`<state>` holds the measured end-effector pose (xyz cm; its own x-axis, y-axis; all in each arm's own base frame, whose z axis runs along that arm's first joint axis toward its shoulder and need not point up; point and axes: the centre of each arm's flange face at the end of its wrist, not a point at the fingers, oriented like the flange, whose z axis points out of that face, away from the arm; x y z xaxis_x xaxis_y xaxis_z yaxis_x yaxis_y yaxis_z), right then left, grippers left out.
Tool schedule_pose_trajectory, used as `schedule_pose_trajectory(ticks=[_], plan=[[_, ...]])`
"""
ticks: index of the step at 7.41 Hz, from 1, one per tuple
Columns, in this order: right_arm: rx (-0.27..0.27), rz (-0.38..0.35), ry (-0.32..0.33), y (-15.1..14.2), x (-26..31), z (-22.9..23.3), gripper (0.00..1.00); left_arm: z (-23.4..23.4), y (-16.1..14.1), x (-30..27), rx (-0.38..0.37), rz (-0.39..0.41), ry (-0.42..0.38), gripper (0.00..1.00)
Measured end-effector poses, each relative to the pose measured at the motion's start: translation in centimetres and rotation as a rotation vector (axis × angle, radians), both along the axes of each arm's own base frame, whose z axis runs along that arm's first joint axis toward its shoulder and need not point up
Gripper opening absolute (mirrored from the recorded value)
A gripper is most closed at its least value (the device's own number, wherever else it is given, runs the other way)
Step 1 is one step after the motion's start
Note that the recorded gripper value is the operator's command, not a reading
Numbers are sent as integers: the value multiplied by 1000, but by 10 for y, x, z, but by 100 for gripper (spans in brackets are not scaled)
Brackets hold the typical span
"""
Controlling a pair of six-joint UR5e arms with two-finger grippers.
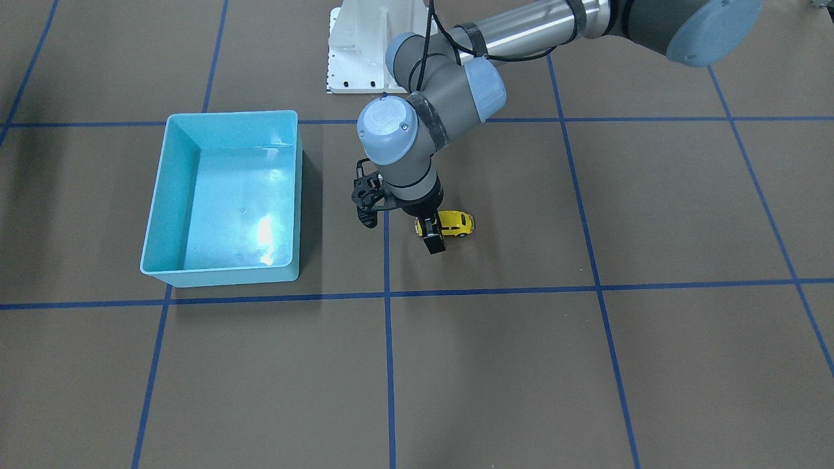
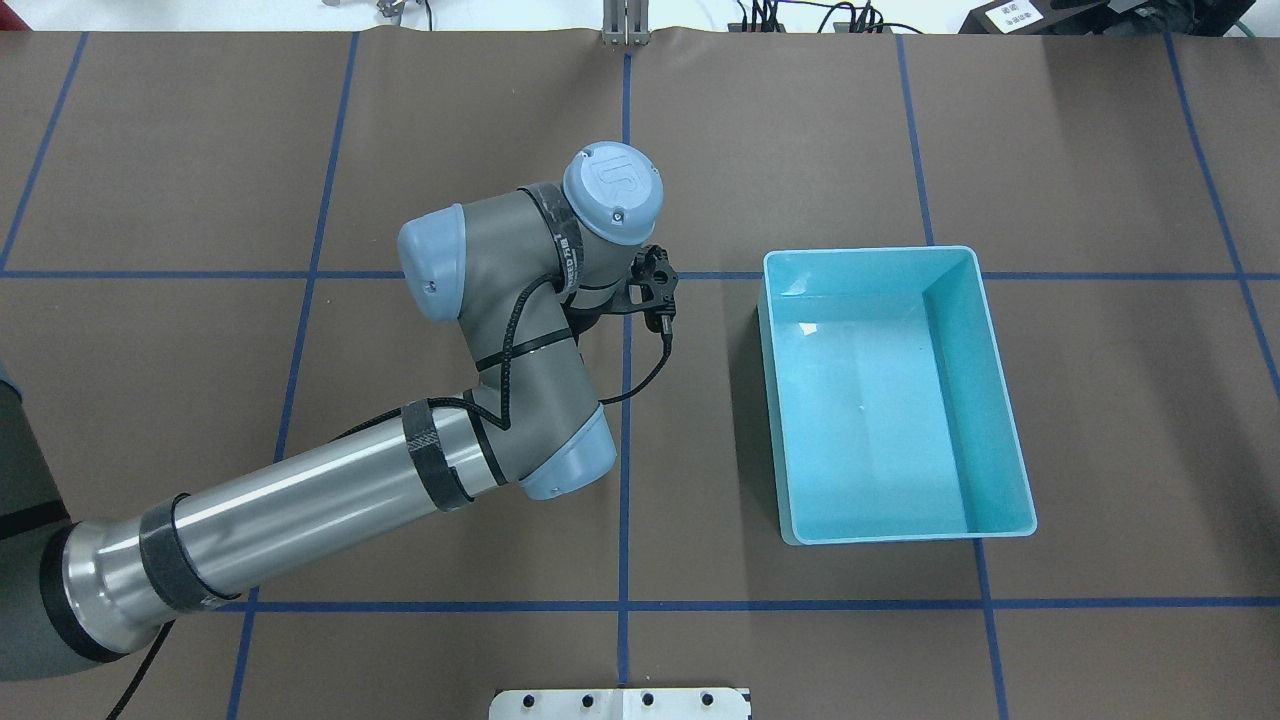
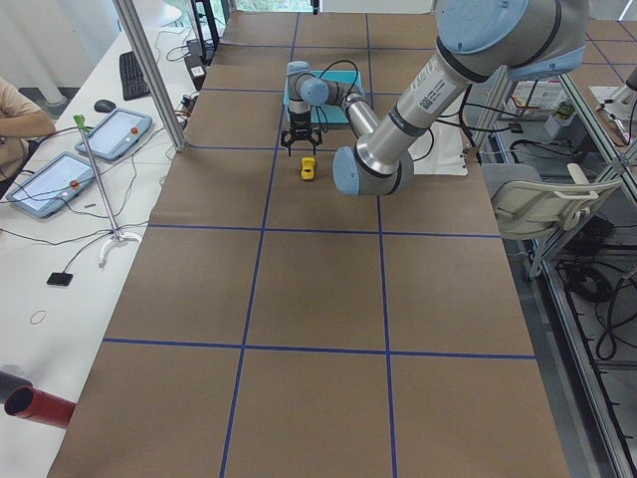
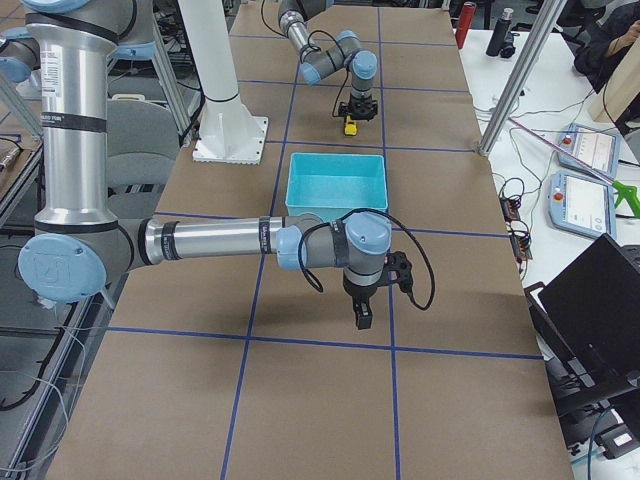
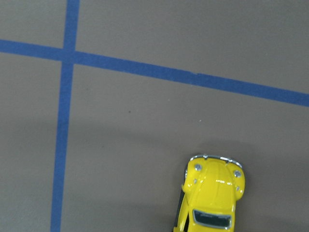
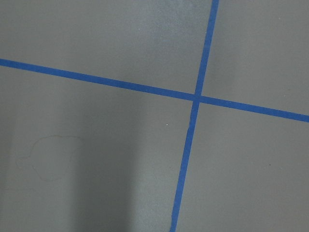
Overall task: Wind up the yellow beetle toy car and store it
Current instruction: 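Reach the left gripper down over the yellow beetle toy car, then press the left gripper onto the car's roof against the table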
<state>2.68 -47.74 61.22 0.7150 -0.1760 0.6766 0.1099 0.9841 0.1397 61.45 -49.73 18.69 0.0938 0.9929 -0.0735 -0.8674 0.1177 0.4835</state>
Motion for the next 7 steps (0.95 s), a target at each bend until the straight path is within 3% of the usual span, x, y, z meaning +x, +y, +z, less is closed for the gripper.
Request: schedule_pose_trajectory(ticks=[3,7], plan=[[0,0,1,0,0,0,100,-2,25,22,-3,40,-54,100],[-1,0,2,0,0,1,100,6,22,28,58,13,-107,100]])
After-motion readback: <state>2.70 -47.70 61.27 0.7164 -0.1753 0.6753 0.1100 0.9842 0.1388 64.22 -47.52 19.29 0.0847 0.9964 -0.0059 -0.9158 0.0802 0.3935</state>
